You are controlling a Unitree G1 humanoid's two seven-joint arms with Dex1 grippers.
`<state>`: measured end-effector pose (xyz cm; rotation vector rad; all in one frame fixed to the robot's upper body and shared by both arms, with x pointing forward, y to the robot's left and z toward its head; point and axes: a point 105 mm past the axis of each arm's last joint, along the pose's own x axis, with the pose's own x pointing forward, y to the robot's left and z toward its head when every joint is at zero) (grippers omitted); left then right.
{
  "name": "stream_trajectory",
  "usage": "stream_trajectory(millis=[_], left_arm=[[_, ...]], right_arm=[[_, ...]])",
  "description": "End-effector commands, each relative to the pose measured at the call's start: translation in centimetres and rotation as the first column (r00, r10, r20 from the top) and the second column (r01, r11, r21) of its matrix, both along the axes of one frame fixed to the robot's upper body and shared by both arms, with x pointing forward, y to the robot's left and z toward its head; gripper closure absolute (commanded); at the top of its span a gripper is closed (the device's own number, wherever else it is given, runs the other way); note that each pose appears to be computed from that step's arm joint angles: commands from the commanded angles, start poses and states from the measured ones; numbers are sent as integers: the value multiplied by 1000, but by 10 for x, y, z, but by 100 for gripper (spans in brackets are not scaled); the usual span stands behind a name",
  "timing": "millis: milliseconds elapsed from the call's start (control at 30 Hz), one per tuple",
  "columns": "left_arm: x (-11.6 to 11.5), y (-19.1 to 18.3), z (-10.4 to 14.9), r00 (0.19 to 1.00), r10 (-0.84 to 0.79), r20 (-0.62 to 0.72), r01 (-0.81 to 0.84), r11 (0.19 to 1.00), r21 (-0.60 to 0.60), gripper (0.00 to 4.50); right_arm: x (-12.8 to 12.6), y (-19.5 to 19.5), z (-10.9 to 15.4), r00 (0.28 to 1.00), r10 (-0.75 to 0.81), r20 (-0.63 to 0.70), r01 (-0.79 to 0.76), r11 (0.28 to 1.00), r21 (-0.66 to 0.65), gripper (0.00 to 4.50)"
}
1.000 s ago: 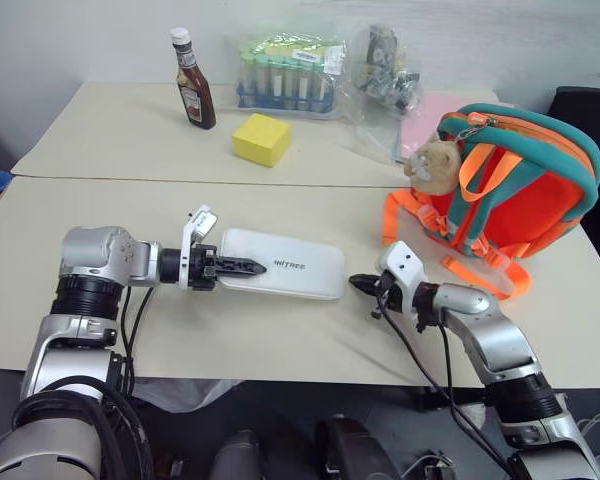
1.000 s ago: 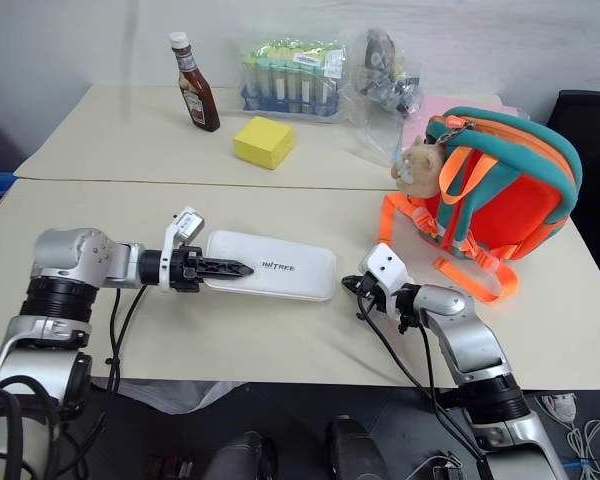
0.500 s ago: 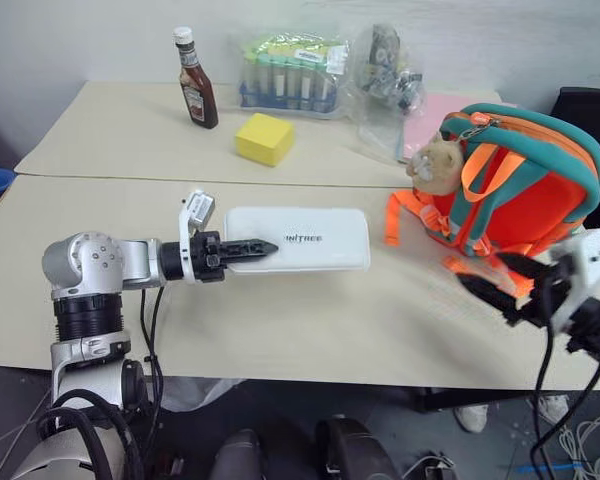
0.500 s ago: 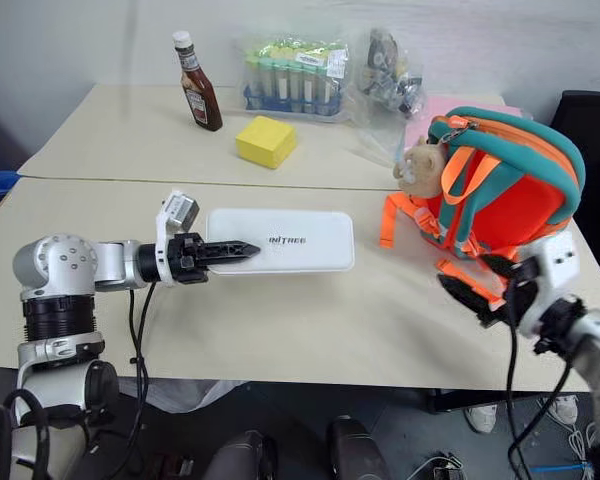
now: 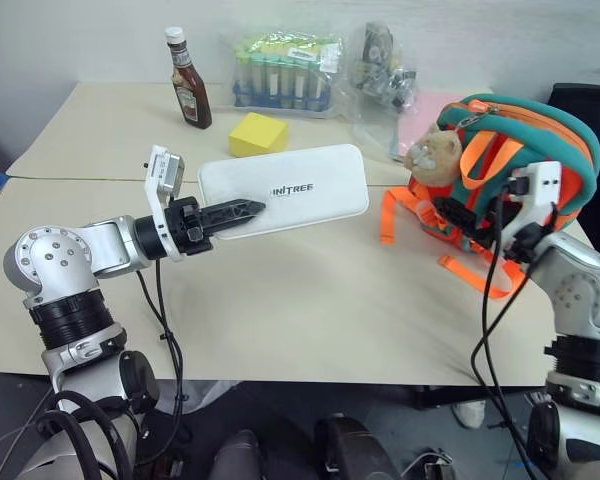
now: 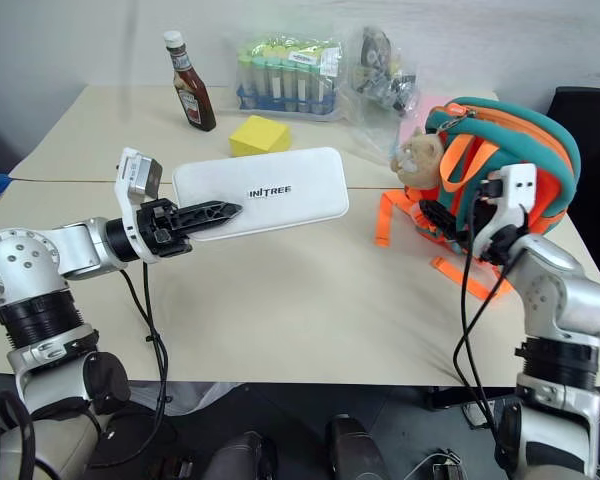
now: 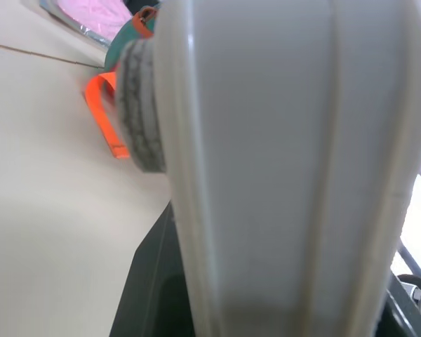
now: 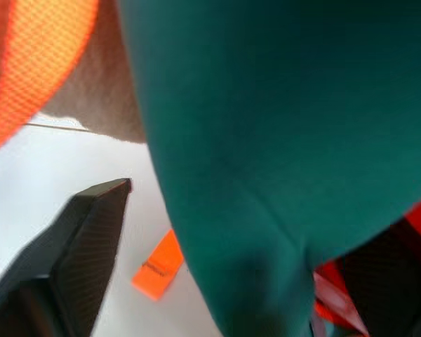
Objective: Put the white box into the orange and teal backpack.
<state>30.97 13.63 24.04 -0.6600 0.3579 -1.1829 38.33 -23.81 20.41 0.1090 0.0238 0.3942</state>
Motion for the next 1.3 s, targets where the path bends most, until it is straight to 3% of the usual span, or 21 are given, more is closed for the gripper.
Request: stream_trajectory(millis=[33,300,333,467,600,733,833,900,1167,1300], left_arm=[[-9,6,14,996,19,88,-17,1000,-18,317],[3,23,25,972,187,142,-181,982,-53,317],[3,24,28,970,188,157,-182,982,-55,317],[3,28,41,961,187,203,-177,982,-65,317],[7,30,55,948,178,263,-170,984,-53,317],[6,27,66,941,135,310,-125,991,-51,317],[3,22,77,940,86,329,-58,994,-95,317],[-1,15,81,927,52,371,-17,995,-97,317],[-17,-7,64,866,-124,485,106,992,63,317],[-4,-16,56,818,-155,554,71,983,170,317]], right_arm=[[-1,3,17,996,39,77,-38,999,-4,164],[-8,19,29,984,129,119,-130,991,4,440],[-12,26,34,976,173,131,-175,985,5,448],[-47,66,55,883,441,159,-442,896,-27,448],[-106,98,75,691,711,132,-710,702,-60,448],[-145,101,91,545,832,104,-835,550,-30,448],[-166,96,98,482,873,77,-875,484,-3,448],[-174,90,92,478,878,27,-878,478,12,448],[-167,64,55,586,803,-109,-801,594,73,448],[-161,48,48,624,770,-128,-761,637,124,448]])
